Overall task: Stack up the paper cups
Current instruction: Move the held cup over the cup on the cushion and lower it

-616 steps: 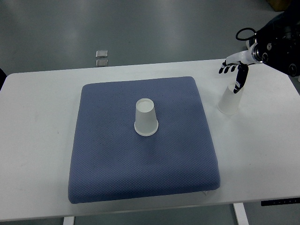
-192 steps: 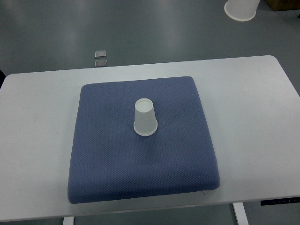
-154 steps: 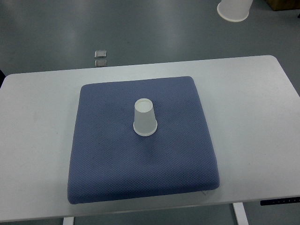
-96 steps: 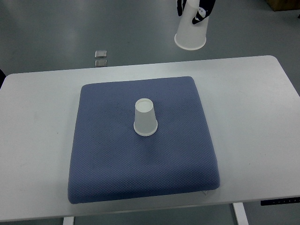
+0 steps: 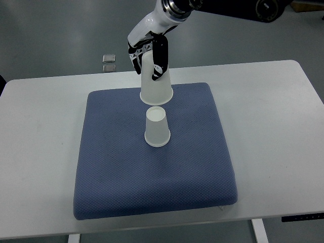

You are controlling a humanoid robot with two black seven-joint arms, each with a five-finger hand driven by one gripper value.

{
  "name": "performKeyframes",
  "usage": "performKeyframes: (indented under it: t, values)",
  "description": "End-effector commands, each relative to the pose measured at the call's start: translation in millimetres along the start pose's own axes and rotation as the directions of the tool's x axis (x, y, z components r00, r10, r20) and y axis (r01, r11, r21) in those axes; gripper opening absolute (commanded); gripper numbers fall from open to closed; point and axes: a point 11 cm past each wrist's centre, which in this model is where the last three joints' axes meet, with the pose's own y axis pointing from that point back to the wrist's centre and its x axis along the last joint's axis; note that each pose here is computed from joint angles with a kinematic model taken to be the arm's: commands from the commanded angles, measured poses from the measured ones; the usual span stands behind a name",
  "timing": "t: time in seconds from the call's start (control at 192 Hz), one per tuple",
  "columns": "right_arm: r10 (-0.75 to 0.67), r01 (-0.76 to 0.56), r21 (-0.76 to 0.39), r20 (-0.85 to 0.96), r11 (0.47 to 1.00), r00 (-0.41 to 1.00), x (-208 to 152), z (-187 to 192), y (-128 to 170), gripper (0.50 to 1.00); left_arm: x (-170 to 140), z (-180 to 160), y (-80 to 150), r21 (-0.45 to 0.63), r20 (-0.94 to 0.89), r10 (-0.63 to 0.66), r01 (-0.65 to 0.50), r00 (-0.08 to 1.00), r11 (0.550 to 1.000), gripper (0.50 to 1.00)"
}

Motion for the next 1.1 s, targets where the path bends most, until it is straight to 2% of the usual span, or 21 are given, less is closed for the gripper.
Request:
performKeyframes:
  t: [0.0,0.14,0.447,1.097]
  values:
    - [0.001,-0.001,0.022,0.000,1.000,1.000,-3,-10,-10,0.666,0,0,0,0.000,0.000,0.000,0.000,1.000,1.000,1.000]
    - [0.009,-0.009,0.042,0.004,0.999,1.000,-7,-18,-22,0.668,-1,0,0,0.000,0.000,-0.003,0.003,1.000,1.000,1.000]
    - [0.029,-0.030,0.039,0.035,0.999,0.999,-15,-7,-34,0.670,-1,0,0,0.000,0.000,-0.003,0.003,1.000,1.000,1.000]
    - [-0.010,0.009,0.023,0.055,1.000,0.998,-38,8,-53,0.682,1,0,0,-0.001,-0.003,0.003,-0.003,1.000,1.000,1.000]
